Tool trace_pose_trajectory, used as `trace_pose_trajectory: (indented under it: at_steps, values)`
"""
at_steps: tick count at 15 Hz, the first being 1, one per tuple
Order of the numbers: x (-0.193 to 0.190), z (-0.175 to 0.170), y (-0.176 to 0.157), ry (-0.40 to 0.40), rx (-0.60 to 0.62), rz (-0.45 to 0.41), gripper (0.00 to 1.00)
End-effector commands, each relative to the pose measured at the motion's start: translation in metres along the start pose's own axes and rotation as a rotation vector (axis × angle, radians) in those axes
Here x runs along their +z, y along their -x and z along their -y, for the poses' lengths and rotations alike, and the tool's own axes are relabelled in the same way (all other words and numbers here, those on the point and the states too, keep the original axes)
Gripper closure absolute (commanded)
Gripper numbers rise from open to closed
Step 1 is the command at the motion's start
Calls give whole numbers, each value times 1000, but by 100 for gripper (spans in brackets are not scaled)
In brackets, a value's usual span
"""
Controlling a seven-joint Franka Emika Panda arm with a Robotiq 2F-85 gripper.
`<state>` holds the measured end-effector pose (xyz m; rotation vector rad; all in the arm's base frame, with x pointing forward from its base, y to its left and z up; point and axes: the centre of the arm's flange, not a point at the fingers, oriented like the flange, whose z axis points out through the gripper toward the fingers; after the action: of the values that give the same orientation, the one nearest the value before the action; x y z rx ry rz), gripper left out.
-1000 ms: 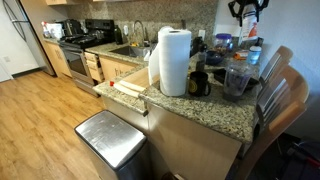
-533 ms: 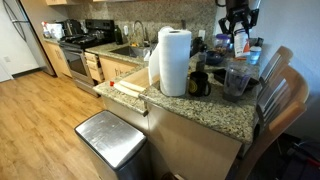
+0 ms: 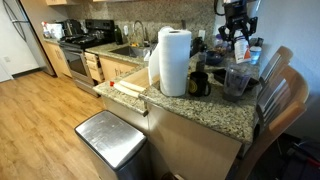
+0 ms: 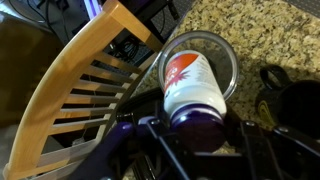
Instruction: Take the bottle and put it in the cup
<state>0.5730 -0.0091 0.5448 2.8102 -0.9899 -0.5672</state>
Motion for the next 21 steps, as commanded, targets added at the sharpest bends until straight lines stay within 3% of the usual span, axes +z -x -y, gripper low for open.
trace_pose_trajectory:
  at_steps: [1,9,10,11,14,19,21]
  values:
    - [10,-6,0,-24,-8,32,69]
    - [24,6,11,-59,79,-56,67]
    - [26,9,12,-72,90,-72,19]
    - [28,10,14,-88,113,-87,18]
    - [31,13,19,-134,159,-139,0]
    - [34,8,26,-195,248,-201,0]
    - [27,-1,26,-223,380,-228,0]
